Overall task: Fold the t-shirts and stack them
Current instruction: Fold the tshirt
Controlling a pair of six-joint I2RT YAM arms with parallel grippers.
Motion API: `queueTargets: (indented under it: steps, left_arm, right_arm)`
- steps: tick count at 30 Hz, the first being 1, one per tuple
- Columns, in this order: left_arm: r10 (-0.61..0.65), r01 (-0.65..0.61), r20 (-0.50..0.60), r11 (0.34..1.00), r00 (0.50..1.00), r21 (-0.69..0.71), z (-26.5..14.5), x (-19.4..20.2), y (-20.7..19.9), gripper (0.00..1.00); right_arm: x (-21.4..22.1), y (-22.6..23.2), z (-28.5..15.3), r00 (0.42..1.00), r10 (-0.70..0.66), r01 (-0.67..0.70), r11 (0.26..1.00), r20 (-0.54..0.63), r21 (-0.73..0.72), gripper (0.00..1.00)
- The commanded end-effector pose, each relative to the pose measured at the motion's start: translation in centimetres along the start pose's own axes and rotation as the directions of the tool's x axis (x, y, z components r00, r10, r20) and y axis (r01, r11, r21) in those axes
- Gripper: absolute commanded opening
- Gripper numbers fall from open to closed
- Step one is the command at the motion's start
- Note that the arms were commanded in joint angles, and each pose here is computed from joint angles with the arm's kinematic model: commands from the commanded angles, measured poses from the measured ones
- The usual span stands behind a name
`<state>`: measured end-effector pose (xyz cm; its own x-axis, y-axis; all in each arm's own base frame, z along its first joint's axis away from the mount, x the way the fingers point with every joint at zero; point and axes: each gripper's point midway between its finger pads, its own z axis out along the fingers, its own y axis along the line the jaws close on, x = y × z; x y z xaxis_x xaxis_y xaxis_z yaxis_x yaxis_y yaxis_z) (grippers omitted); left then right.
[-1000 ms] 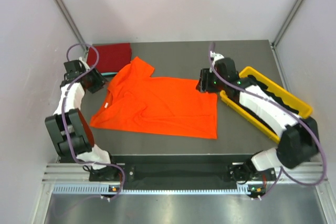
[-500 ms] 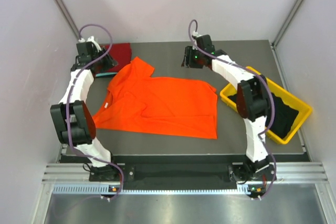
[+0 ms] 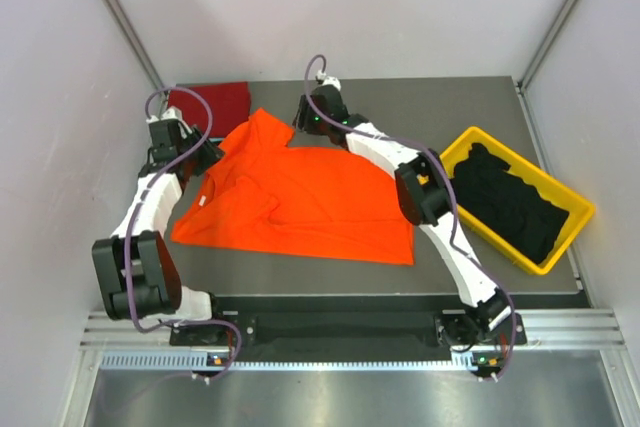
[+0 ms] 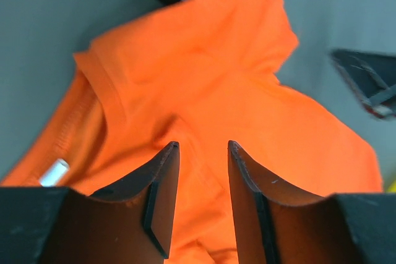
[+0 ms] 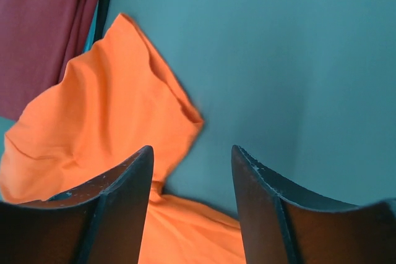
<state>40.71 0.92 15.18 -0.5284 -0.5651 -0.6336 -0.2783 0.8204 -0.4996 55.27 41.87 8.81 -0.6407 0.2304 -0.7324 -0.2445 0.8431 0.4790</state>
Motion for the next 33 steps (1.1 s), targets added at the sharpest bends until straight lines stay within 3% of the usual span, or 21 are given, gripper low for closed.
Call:
queueTargets:
  steps: [1, 7, 13, 19, 33]
  left_arm:
    - [-0.036, 0.024, 0.086, 0.99, 0.996, 0.139, -2.3, -1.1, -2.9, 0.42]
    - [-0.09, 0.062, 0.119, 0.973, 0.989, 0.222, -5.1, 0.1, -4.2, 0.42]
    - [-0.075, 0.053, 0.083, 0.968, 0.994, 0.244, -5.2, 1.2, -4.8, 0.42]
    - [-0.051, 0.029, 0.096, 0.974, 0.994, 0.225, -5.4, 0.9, -4.6, 0.42]
    - [-0.047, 0.023, 0.107, 0.976, 0.993, 0.215, -5.1, 0.3, -4.6, 0.42]
  right_arm:
    - [-3.2, 2.9, 0.6, 0.985, 0.022, -0.018, 1.0, 0.172, -0.024, 0.53]
    - [-0.6, 2.0, 2.3, 0.974, 0.142, -0.148, 0.989, 0.175, 0.023, 0.53]
    - [1.6, 1.2, 3.8, 0.96, 0.244, -0.25, 0.968, 0.136, 0.029, 0.47]
    - [4.0, 1.2, 5.1, 0.965, 0.246, -0.249, 0.968, 0.089, 0.024, 0.44]
    - [4.1, 2.2, 4.9, 0.975, 0.214, -0.213, 0.977, 0.065, -0.029, 0.32]
